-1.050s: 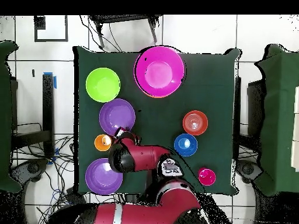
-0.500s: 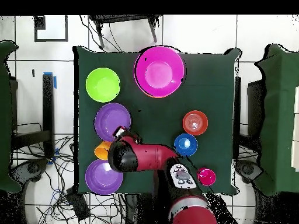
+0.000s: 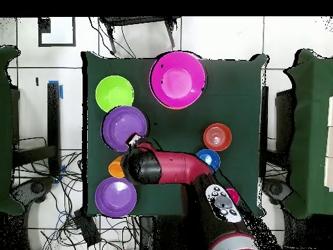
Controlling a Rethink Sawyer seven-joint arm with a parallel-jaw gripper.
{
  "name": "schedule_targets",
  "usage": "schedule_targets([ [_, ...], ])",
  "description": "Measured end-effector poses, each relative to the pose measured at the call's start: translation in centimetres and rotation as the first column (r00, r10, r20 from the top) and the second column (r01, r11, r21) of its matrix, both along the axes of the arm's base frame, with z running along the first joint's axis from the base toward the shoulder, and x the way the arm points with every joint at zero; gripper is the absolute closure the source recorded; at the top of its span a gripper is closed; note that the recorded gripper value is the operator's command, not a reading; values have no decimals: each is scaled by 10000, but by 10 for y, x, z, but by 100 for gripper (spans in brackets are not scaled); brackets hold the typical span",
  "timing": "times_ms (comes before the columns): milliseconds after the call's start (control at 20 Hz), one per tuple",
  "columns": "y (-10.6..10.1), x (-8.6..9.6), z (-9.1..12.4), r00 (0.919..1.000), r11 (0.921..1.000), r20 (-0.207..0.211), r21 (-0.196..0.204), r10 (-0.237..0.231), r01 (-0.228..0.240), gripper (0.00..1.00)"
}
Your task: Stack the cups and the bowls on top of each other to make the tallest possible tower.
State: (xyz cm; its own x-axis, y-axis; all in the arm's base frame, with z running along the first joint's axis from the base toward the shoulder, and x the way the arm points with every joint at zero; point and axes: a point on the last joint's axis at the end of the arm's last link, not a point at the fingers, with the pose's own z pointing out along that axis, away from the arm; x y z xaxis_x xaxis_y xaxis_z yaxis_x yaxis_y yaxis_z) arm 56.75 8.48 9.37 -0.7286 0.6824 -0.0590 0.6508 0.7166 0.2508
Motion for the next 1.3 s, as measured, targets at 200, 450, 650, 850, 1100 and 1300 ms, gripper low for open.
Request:
schedule_targets([
  [200,-7,15,13,9999,9997,111,224,-94,91,100],
  [450,-22,54,26,9982,9975,513,644,-318,285,100],
  [650,-34,91,41,9941,9959,962,799,-503,427,100],
  [850,-45,121,54,9929,9945,1032,925,-585,490,100],
  [1100,-61,157,72,9960,9912,668,1219,-601,516,100],
  [1300,-72,182,86,9985,9877,162,1489,-514,484,100],
])
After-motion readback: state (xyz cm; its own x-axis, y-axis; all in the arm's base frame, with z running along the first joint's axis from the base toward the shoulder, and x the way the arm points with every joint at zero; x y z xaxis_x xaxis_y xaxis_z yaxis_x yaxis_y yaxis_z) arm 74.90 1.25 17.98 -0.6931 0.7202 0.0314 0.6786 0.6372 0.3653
